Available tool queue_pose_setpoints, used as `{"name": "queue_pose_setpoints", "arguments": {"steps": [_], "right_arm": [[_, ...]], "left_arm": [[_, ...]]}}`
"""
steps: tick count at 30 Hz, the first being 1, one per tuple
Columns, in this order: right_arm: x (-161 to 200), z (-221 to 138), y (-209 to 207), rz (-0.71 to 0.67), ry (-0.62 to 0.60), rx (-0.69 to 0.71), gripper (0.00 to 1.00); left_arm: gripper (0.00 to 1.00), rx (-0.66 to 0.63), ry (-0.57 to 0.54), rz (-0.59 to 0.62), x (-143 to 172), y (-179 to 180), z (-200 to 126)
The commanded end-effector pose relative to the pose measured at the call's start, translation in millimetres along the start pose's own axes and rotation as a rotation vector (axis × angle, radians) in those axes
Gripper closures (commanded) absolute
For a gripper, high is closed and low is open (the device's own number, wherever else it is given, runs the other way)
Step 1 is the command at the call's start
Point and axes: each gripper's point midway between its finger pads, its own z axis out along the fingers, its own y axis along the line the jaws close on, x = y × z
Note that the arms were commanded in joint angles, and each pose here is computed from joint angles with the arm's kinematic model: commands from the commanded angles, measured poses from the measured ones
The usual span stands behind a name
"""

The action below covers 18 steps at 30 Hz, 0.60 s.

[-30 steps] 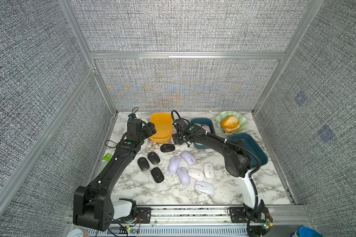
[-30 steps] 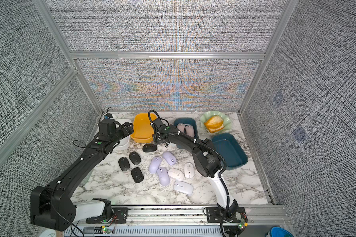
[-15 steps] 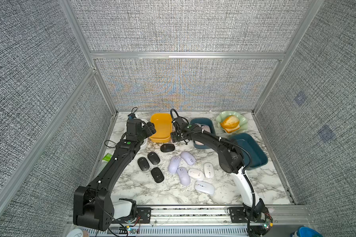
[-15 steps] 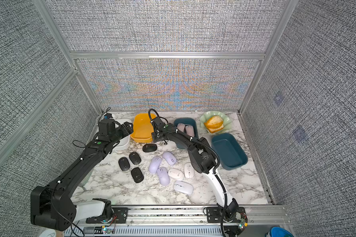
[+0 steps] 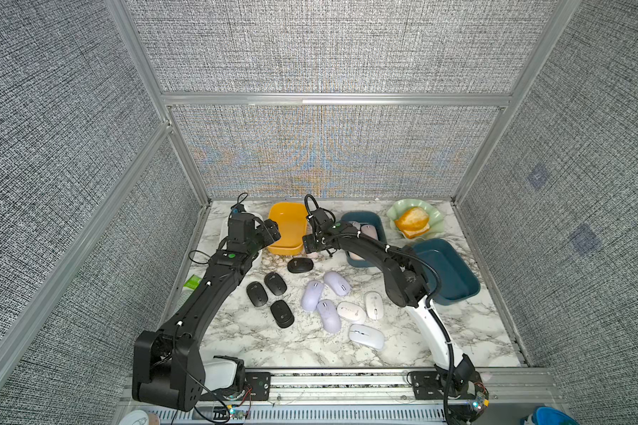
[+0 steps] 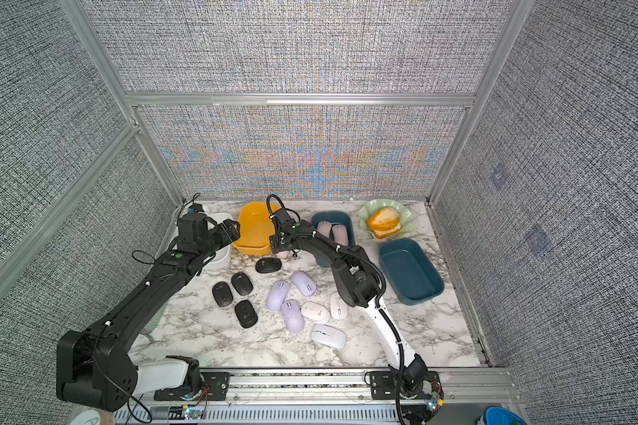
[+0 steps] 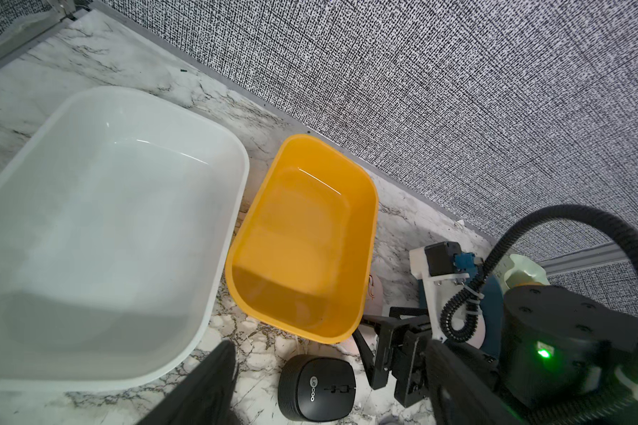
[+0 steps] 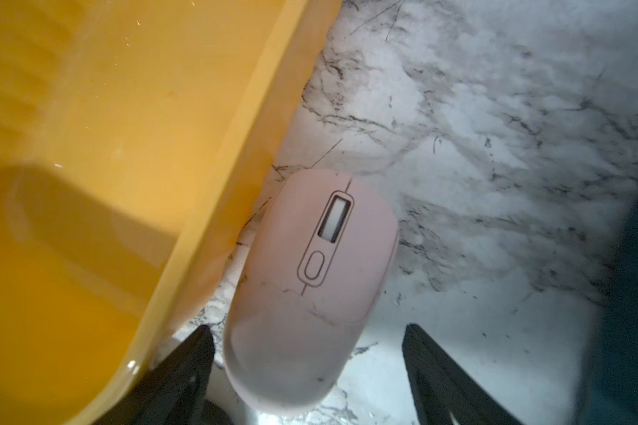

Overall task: Place the mice by color into the storage box
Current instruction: Pick up the mouse from the center of the board.

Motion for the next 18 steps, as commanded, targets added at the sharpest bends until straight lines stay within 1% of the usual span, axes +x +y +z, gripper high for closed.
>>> {"name": "queue_pose_setpoints", "arguments": {"steps": [1,6,11,15,18], "right_arm": [[-2.1,4.8,-7.7,0.020,-0.014,0.042,0.16],[3.4,6.0,-20.7,0.015,-0.001,0.109,0.17],[1.4,-0.9,-28.4,0.004,-0.017,0.143,0.23],[-1.7,5.7,-18.8,-0.018,-0.026,0.084,0.25],[-0.6,15.0,-20.2,-0.022,-0.026,0.089,0.26]], "left_arm": [[0.18,0.020,-0.001,0.001,-1.2,-3.8,1.6],[0.18,0.027,0.007,0.001,0.5,-4.6,3.0],[0.19,0.033,0.014,-0.001,1.4,-5.3,4.5],[0.18,0.038,0.023,-0.003,3.4,-5.9,5.7],[0.18,0.036,0.023,-0.003,3.0,-5.8,6.0]]}}
